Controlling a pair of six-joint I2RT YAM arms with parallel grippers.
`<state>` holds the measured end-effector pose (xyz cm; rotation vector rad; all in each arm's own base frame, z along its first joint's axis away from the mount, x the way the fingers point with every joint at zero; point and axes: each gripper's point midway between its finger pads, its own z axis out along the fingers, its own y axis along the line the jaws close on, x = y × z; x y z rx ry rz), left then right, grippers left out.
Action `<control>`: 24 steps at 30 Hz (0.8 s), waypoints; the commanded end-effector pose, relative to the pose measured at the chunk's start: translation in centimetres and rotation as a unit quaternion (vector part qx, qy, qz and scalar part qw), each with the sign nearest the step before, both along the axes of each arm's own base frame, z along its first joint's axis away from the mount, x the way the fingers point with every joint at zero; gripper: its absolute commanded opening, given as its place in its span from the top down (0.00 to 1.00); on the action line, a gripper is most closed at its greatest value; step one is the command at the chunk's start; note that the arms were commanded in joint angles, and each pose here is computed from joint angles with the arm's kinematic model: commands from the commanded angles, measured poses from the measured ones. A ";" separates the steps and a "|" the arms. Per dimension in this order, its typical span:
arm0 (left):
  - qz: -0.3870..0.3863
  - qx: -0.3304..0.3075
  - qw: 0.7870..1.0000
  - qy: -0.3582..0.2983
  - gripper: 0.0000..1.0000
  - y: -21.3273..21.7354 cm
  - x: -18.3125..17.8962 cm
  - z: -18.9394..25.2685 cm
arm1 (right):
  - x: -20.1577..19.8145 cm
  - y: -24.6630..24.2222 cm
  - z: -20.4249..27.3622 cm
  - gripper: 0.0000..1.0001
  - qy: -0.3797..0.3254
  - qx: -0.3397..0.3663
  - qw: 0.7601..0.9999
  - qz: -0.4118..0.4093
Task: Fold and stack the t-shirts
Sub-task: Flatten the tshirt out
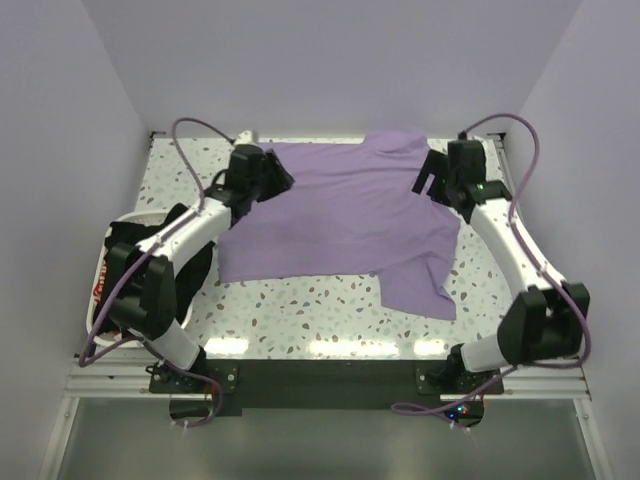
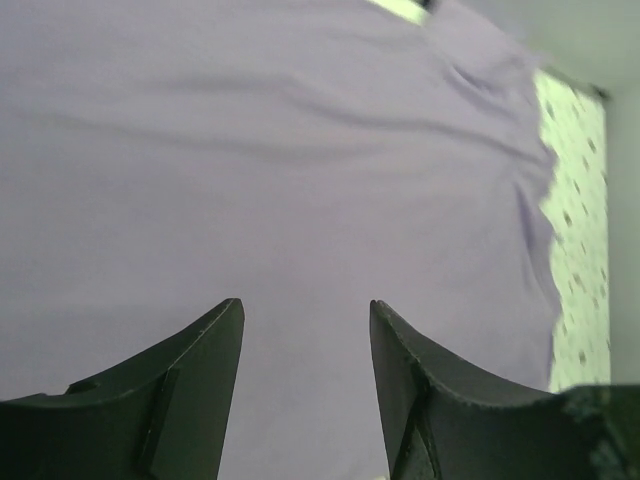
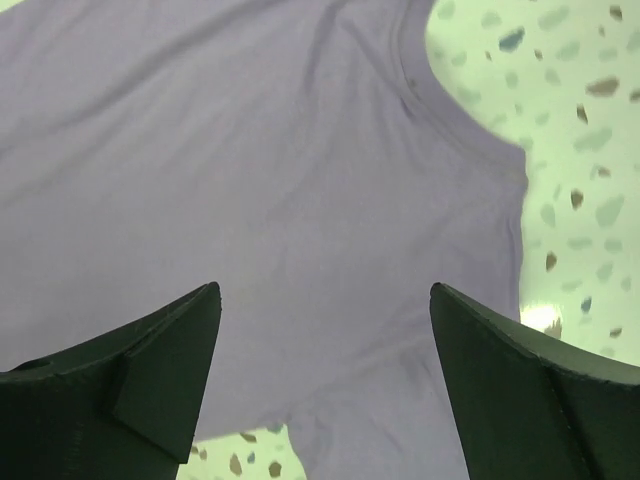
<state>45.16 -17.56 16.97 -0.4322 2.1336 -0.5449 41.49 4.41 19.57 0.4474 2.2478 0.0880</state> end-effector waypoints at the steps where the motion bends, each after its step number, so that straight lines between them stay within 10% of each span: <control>1: -0.094 0.007 0.995 0.010 0.42 -7.5 -5.5 -1.8 | -4.1 0.3 -2.0 0.12 -0.014 0.054 0.998 -0.032; 11: -0.374 0.080 0.924 0.010 0.49 -25.5 -21.6 -7.5 | -15.3 -1.5 -6.9 0.12 0.040 0.066 0.995 -0.070; 24: -0.387 0.201 0.900 -0.011 0.52 -28.1 -24.6 -11.6 | -13.8 -1.4 -4.3 0.13 0.026 0.067 0.995 -0.074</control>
